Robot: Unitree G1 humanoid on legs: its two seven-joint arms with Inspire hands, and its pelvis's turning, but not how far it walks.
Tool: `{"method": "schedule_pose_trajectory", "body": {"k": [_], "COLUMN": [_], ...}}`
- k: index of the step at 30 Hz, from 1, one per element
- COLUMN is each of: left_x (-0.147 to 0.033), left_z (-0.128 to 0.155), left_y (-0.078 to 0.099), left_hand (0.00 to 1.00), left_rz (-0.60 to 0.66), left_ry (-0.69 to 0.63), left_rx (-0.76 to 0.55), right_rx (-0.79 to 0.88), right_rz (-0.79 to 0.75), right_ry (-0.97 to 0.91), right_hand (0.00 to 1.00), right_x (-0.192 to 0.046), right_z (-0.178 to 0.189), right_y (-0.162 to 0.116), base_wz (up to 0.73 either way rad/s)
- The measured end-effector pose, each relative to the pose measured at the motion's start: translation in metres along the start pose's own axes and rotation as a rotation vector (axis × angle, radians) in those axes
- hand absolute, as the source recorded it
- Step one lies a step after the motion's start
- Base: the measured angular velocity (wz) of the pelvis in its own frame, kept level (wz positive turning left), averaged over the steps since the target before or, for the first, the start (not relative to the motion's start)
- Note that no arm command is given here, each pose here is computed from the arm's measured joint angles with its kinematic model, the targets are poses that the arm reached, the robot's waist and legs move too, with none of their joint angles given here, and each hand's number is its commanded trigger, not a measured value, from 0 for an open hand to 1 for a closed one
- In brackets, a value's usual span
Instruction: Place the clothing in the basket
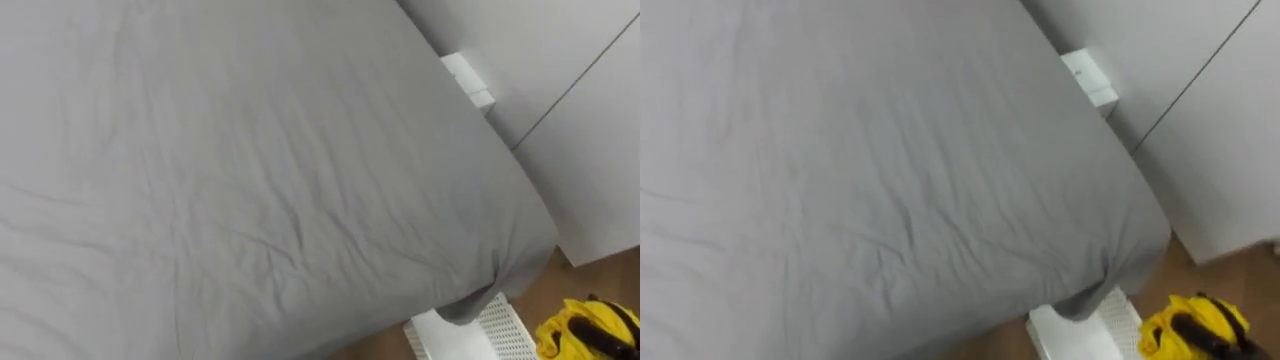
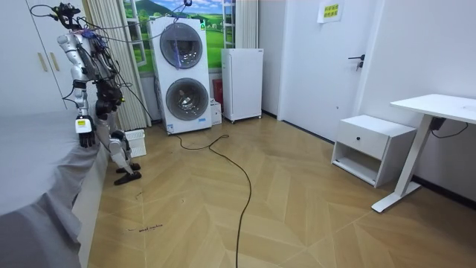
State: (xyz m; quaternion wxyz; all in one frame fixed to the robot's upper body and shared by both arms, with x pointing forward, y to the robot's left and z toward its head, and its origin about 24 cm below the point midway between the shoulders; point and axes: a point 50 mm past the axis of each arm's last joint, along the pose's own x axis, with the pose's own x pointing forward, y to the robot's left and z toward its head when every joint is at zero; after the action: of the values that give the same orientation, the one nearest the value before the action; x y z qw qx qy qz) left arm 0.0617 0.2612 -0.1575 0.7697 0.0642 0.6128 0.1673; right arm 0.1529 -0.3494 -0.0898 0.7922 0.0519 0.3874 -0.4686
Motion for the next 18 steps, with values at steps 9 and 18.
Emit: {"method": "schedule_pose_trajectory", "body": {"k": [9,18], "left_x": [0.001,-0.001], "left_z": [0.015,0.029], "left_y": [-0.013,-0.023], "left_hand": [0.00,0.00], "left_rz": [-0.016,-0.057], "left_ry": [-0.052,-0.115], "left_rx": [0.024,-0.028], "right_rx": [-0.004,-0.043], "right_rz": [-0.049,-0.062], "right_ry": [-0.038,-0.120], "right_hand": [1.00,0.00], "right_x": [-0.001,0.000], "right_z": [0.014,0.037], "right_y": [0.008,0.010], "base_wz": [-0.06,0.10]}}
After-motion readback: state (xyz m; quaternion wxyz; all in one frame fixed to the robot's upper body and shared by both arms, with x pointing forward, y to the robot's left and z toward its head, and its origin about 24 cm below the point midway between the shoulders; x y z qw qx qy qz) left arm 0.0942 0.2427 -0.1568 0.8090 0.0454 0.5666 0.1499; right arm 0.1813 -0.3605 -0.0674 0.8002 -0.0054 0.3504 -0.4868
